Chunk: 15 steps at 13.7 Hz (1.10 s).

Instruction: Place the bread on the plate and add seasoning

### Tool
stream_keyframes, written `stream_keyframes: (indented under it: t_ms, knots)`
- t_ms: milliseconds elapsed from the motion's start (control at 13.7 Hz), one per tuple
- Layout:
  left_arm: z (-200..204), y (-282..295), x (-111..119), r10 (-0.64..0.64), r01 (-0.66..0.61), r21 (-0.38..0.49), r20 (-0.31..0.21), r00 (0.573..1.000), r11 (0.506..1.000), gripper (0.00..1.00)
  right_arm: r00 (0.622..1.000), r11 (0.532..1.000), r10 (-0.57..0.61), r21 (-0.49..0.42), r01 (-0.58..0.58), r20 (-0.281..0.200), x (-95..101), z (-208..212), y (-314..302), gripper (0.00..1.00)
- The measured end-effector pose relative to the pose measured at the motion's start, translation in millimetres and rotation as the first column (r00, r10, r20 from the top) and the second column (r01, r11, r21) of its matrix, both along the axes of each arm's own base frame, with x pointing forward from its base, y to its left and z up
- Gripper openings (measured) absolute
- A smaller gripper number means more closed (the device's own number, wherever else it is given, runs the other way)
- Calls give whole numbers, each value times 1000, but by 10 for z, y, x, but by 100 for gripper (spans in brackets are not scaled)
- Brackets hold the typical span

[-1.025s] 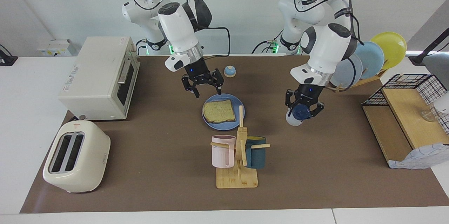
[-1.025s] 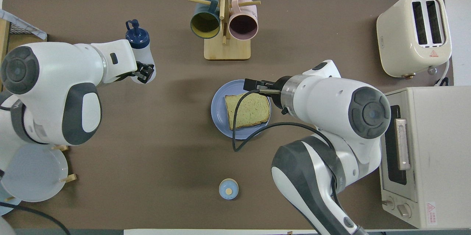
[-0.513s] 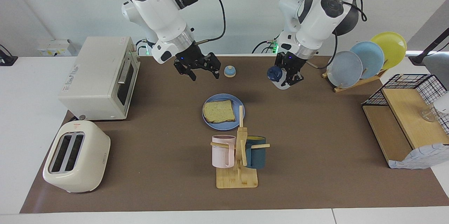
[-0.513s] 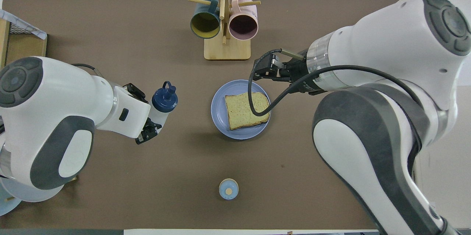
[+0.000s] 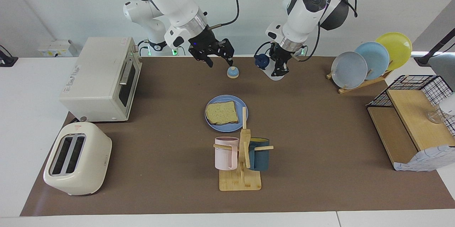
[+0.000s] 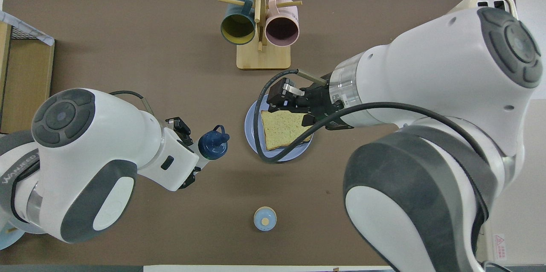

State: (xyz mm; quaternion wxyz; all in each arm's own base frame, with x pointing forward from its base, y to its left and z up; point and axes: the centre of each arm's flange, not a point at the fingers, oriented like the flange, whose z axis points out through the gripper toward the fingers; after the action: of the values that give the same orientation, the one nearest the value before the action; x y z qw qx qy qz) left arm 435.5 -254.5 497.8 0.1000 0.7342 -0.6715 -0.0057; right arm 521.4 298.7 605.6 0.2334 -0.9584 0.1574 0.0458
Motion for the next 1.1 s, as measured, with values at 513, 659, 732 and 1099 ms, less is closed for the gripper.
stream_keyframes:
  t_ms: [513, 659, 732, 1099]
  knots:
    - [6, 7, -6, 0, 0, -4, 4, 1000, 1000, 48, 999, 997, -40, 62, 38, 37, -341, 198, 558, 51]
    - [-1, 12, -5, 1, -1, -4, 4, 1000, 1000, 48, 998, 997, -44, 72, 40, 44, -416, 147, 694, 43]
    - [-4, 12, -5, 1, -1, -4, 4, 1000, 1000, 48, 998, 997, -45, 71, 42, 43, -419, 121, 700, 43]
    - [-2, 6, 10, 4, -4, -12, 20, 1000, 1000, 48, 995, 994, -57, 96, 49, 84, -486, -25, 863, 33]
